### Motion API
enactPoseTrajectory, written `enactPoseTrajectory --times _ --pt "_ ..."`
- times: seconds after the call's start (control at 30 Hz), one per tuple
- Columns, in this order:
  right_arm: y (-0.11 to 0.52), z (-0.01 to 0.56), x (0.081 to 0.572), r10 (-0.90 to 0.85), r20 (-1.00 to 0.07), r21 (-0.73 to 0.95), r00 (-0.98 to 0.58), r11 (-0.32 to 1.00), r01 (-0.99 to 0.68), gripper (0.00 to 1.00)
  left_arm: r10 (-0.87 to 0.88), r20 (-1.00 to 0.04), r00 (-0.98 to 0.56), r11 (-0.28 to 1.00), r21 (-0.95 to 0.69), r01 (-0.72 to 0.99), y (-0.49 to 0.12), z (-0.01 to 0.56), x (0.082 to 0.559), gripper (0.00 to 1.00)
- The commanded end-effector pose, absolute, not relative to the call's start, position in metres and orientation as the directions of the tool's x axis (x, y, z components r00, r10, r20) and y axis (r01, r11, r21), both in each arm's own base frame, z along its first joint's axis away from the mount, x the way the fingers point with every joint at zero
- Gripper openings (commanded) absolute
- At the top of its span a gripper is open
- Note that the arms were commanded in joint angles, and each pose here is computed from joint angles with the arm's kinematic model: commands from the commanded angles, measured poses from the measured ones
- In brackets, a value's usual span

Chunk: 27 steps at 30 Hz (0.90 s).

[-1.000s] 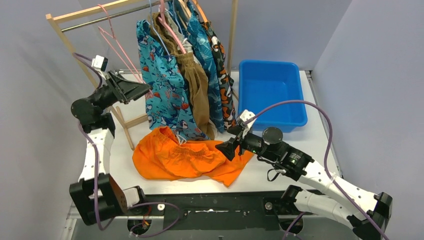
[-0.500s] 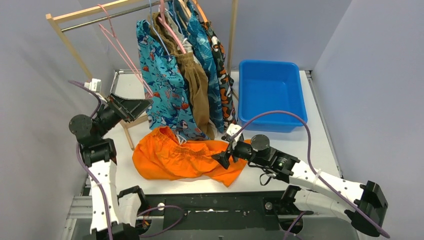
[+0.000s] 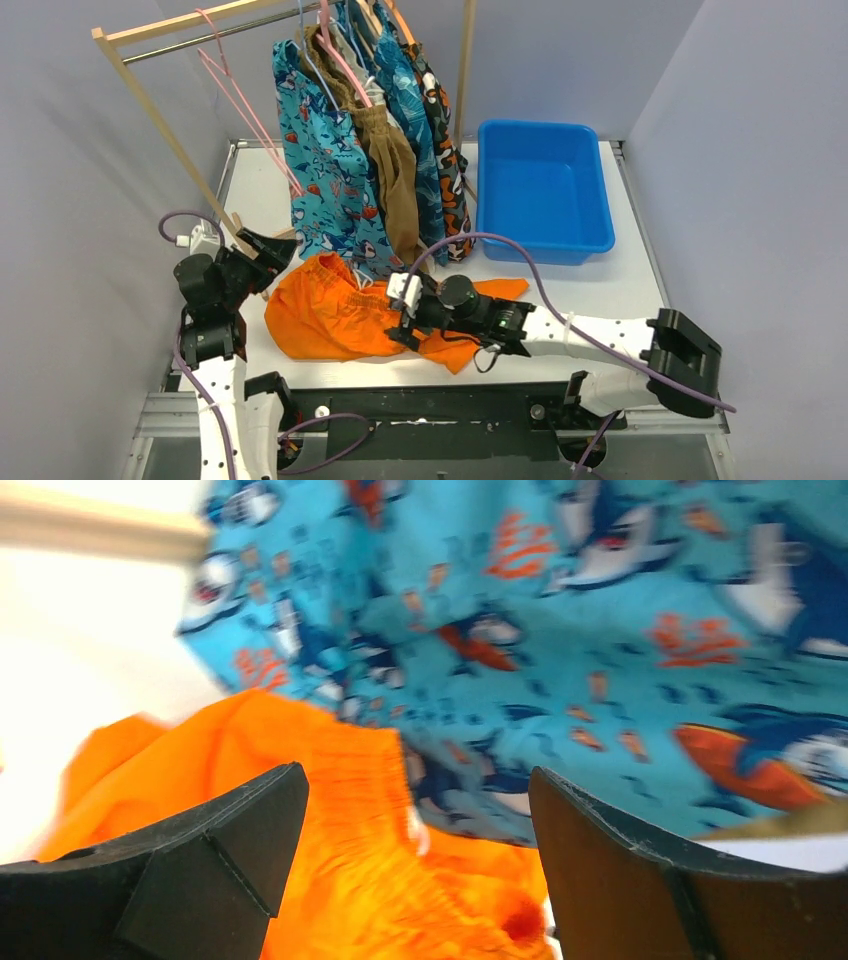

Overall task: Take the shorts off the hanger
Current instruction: Pick up the shorts at the center of the board.

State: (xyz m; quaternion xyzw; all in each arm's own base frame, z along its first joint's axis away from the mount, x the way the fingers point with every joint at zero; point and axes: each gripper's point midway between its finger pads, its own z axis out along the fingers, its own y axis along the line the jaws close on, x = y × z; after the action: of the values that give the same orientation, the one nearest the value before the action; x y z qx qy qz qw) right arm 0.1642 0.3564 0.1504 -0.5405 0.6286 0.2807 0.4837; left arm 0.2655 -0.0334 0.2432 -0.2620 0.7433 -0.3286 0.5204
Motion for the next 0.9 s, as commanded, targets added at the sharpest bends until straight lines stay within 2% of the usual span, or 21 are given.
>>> enactPoseTrajectory --times 0.0,0.3,0.43,0.67,0.8,0.87 --pt "0.403 0.208 0.191 -0.299 -0.936 -0.279 0.185 0.311 -0.909 0.86 -0.664 -0.696 -0.273 0.748 -0.628 -0.217 0.001 0.211 0.258 0.82" --pt "0.446 0.174 0.238 -0.487 -0.870 -0.289 0.073 0.385 -0.876 0.89 -0.599 -0.755 -0.267 0.800 -0.548 -0.245 0.014 0.205 0.259 0.82" --pt "0.451 0.138 0.241 -0.562 -0.827 -0.248 0.010 0.349 -0.903 0.89 -0.594 -0.768 -0.240 0.802 -0.543 -0.249 0.017 0.209 0.258 0.82" --pt "0.444 0.065 0.226 -0.648 -0.742 -0.045 -0.170 0.301 -0.952 0.89 -0.592 -0.774 -0.224 0.803 -0.544 -0.245 0.018 0.211 0.258 0.82" --pt "0.430 0.039 0.211 -0.745 -0.636 -0.007 -0.201 0.267 -0.964 0.78 -0.591 -0.775 -0.226 0.804 -0.544 -0.239 0.017 0.211 0.258 0.82" --pt "0.430 0.042 0.197 -0.741 -0.650 0.010 -0.171 0.216 -0.976 0.64 -0.590 -0.776 -0.224 0.805 -0.545 -0.234 0.017 0.211 0.259 0.82"
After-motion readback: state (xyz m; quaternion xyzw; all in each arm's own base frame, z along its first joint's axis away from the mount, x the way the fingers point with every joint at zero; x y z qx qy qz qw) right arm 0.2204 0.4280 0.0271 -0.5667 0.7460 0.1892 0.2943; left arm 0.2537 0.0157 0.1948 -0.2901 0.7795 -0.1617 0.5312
